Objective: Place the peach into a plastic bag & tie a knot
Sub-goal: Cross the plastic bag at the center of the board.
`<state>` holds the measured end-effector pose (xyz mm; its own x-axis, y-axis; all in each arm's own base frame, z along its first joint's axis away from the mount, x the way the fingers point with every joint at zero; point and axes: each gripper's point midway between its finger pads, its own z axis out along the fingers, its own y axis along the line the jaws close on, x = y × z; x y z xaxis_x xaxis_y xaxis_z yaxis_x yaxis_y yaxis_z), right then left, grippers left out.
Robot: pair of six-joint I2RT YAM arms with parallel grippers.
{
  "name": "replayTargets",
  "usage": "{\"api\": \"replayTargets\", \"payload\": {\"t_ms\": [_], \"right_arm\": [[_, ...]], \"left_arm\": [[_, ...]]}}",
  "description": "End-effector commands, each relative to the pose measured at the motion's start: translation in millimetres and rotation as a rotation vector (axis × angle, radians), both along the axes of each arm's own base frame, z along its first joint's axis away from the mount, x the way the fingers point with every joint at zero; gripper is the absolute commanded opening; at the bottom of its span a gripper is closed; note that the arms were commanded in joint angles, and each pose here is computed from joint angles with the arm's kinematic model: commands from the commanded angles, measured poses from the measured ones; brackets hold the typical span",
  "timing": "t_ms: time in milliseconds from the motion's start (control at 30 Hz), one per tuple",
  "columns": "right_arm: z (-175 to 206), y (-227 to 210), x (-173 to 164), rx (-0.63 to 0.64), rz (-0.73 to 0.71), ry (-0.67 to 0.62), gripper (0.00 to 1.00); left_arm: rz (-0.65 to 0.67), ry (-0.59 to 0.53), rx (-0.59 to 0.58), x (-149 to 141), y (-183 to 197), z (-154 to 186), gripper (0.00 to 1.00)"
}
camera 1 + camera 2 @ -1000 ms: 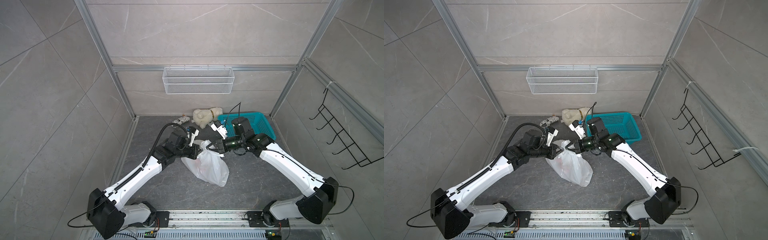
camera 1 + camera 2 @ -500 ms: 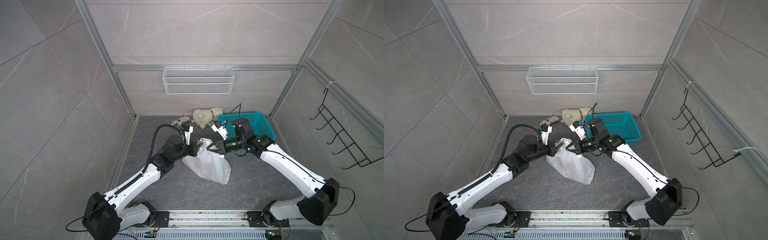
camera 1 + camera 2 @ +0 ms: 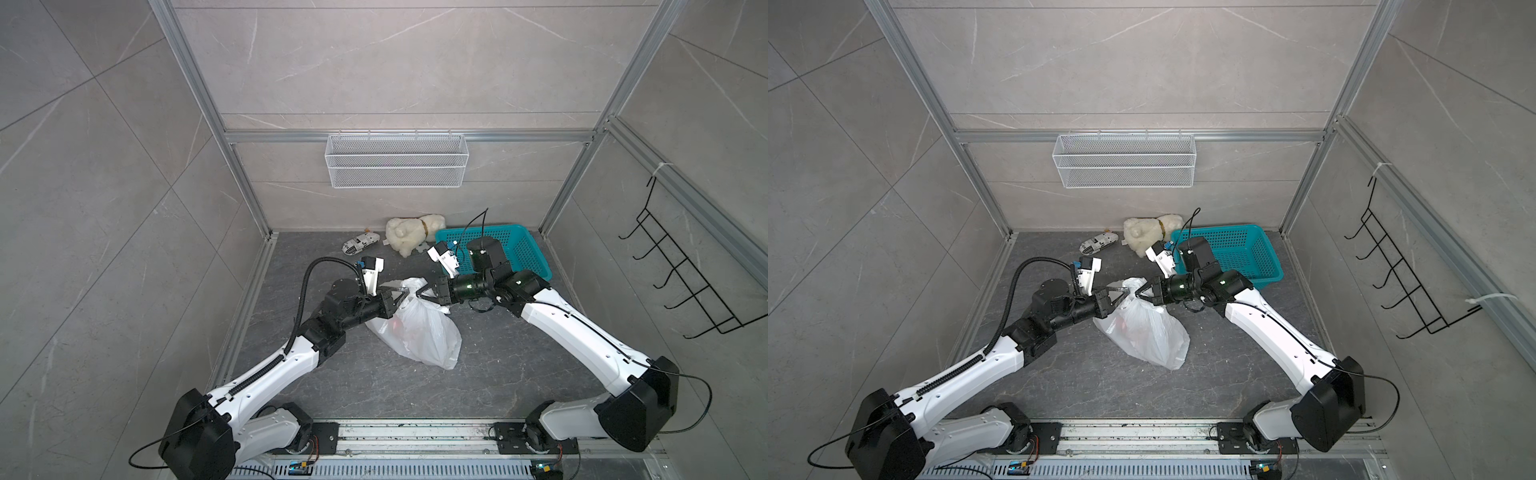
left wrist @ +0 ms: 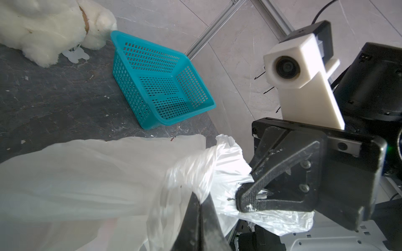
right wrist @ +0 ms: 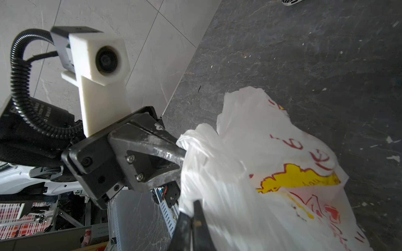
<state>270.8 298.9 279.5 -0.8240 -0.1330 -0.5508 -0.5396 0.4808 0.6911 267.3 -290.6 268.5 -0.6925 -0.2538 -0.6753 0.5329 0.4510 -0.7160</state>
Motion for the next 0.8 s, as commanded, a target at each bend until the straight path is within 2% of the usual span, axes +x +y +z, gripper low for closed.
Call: {"api": "replayTargets", "payload": {"t_ms": [0,167,267,400,600,767], "right_arm": [[17.4,2.8,-2.1,0.073,0.003,-0.009,0.0],[20.4,5.7,-4.9,0.122,0.013,0.019,0.0],[19.0,8.7,-6.3,0.145,0.021,0.041,0.0],[19.1,8.9,-5.3,0.159,0.009,0.047,0.0],[10.7,5.6,-7.7,0.148,-0.02,0.067,0.0],[2.3,0.4,-13.3,0.113,-0.05,0.053,0.0]], "left_arm": [[-0.02,-0.043,-0.086,2.7,-7.6,14.7,0.0],[0.062,-0.139,-0.067,6.6,3.5,8.1,0.0],[0.049,-0.174,-0.076,2.7,-3.2,10.4,0.0],[0.012,-0.155,-0.111,-1.9,-19.6,8.0,0.0],[0.084,-0.135,-0.176,7.1,-13.2,9.0,0.0],[0.079,-0.111,-0.223,7.3,-15.2,9.3,0.0]]}}
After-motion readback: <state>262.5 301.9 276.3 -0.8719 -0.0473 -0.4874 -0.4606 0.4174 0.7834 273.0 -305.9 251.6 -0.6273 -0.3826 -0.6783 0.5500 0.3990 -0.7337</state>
